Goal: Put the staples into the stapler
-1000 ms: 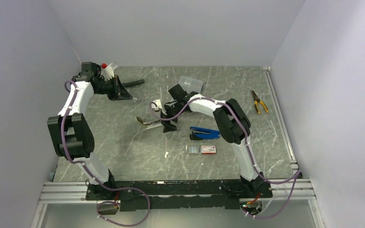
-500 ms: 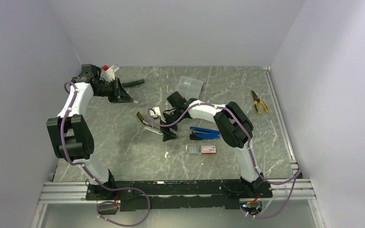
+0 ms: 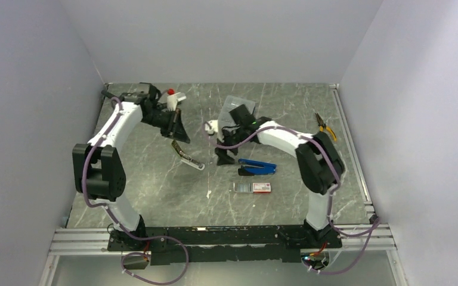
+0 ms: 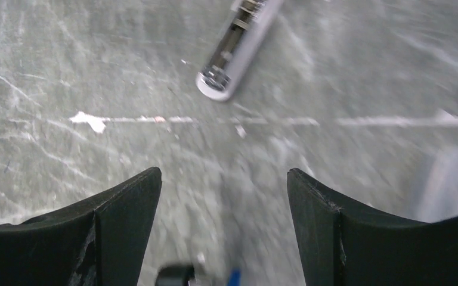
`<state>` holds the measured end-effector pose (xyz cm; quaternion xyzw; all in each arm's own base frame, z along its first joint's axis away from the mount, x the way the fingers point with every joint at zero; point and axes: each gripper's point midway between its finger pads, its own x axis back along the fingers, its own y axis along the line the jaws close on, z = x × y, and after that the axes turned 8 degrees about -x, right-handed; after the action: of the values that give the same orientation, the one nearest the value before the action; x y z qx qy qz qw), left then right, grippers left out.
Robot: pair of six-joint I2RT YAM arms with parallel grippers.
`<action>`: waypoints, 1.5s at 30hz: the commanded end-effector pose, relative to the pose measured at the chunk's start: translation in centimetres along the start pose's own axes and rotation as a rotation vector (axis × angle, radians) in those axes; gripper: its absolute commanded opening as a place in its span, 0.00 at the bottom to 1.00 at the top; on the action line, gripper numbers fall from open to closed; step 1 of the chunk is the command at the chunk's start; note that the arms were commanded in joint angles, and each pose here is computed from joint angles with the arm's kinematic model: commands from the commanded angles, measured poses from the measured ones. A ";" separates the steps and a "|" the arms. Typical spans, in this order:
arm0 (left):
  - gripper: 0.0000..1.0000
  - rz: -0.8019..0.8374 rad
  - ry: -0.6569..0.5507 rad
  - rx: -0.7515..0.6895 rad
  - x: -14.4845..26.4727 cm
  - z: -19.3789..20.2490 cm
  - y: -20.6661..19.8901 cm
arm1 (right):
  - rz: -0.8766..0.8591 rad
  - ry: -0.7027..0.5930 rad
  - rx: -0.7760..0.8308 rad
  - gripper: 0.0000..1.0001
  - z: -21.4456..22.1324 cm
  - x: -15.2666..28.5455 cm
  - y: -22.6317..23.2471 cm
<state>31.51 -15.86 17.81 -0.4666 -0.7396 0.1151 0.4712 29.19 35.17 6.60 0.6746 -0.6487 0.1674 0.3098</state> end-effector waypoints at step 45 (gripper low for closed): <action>0.03 -0.119 0.369 0.121 -8.3 4.8 4.0 | 0.222 -0.088 -0.055 0.82 4.5 13.4 -0.5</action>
<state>30.68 -19.06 8.18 -0.4167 -0.6509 0.0480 0.6328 30.35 21.56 10.83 0.5830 -0.7397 0.1502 0.3008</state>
